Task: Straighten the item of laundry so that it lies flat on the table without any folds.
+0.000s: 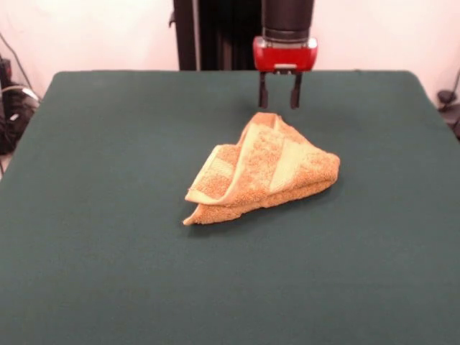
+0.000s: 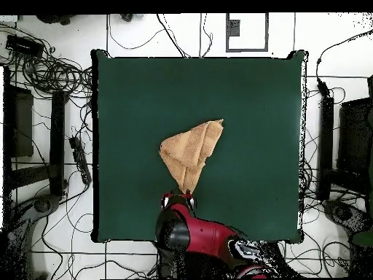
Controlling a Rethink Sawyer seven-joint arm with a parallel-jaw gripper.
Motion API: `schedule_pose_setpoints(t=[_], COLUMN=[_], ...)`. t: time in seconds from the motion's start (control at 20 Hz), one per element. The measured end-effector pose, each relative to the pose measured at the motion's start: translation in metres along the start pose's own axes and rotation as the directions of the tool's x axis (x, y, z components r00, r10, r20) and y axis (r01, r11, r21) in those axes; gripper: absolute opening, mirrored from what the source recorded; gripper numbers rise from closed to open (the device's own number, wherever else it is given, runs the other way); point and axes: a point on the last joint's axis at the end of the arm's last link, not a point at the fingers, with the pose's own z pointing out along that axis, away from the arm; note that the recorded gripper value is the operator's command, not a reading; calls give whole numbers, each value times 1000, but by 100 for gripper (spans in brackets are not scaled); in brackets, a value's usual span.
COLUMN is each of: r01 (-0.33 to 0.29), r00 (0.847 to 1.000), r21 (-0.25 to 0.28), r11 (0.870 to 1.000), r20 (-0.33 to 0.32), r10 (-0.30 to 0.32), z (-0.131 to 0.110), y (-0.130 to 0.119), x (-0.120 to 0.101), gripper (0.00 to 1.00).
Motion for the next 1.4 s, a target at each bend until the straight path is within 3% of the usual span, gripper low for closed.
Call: schedule_pose_setpoints(t=[0.6,0.9,1.4], r01=[-48,-83,-90], r00=[997,995,996], r21=[-32,-27,-18], r11=[998,996,996], r20=[-70,-62,-20], r10=[45,81,90], z=[14,10,0], y=[19,23,27], x=[25,22,5], gripper=[100,100,100])
